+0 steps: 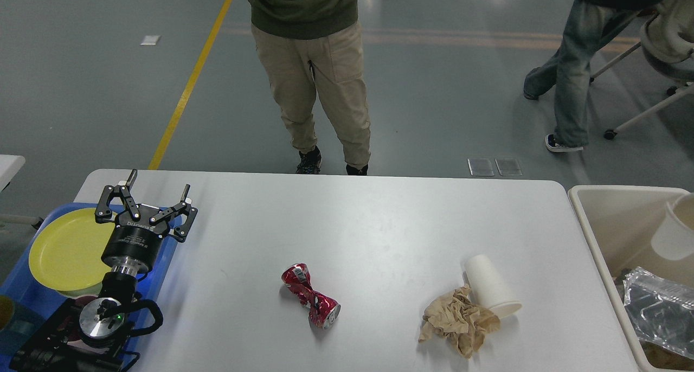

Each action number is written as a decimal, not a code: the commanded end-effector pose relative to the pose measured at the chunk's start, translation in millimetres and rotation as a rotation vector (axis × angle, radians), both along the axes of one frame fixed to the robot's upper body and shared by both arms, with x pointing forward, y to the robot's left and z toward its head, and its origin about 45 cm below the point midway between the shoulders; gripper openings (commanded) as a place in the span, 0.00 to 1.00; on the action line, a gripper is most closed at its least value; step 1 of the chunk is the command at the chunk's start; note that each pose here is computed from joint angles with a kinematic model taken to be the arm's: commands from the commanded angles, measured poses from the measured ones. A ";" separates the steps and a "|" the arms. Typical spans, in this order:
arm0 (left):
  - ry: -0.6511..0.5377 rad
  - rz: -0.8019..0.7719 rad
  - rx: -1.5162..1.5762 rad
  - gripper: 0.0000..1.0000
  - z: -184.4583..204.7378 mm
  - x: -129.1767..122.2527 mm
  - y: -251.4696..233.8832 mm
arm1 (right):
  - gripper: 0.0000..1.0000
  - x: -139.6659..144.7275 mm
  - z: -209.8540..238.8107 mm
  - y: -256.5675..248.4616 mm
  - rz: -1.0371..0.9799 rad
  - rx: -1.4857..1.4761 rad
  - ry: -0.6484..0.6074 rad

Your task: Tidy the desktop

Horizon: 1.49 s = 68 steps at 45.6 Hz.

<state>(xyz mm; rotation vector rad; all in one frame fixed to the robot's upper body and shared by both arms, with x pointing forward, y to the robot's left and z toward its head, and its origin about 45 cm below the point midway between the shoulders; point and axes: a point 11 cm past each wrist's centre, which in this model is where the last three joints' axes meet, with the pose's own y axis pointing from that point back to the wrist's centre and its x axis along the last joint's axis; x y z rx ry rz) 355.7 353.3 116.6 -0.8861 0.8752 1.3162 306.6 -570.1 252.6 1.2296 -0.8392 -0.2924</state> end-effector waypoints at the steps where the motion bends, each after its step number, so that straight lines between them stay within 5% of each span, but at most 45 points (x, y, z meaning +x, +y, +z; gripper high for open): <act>1: -0.001 0.000 0.000 0.96 0.2 0.2 -0.1 | 0.00 -22.5 -49.6 -34.8 -0.078 -0.069 -0.025; 22: -0.001 0.000 0.000 0.96 0.2 0.2 -0.1 | 0.00 -80.6 -199.8 -27.4 -0.094 -0.265 -0.087; 61: -0.001 0.000 0.000 0.96 0.2 0.2 -0.1 | 0.00 -89.2 -228.4 -6.1 -0.082 -0.320 -0.149; 62: -0.001 0.000 0.000 0.96 0.2 0.2 -0.1 | 0.02 -89.1 -228.3 -6.1 -0.082 -0.321 -0.150; 68: -0.001 0.000 0.000 0.96 0.2 0.2 -0.1 | 0.82 -86.0 -227.4 -5.2 -0.073 -0.340 -0.182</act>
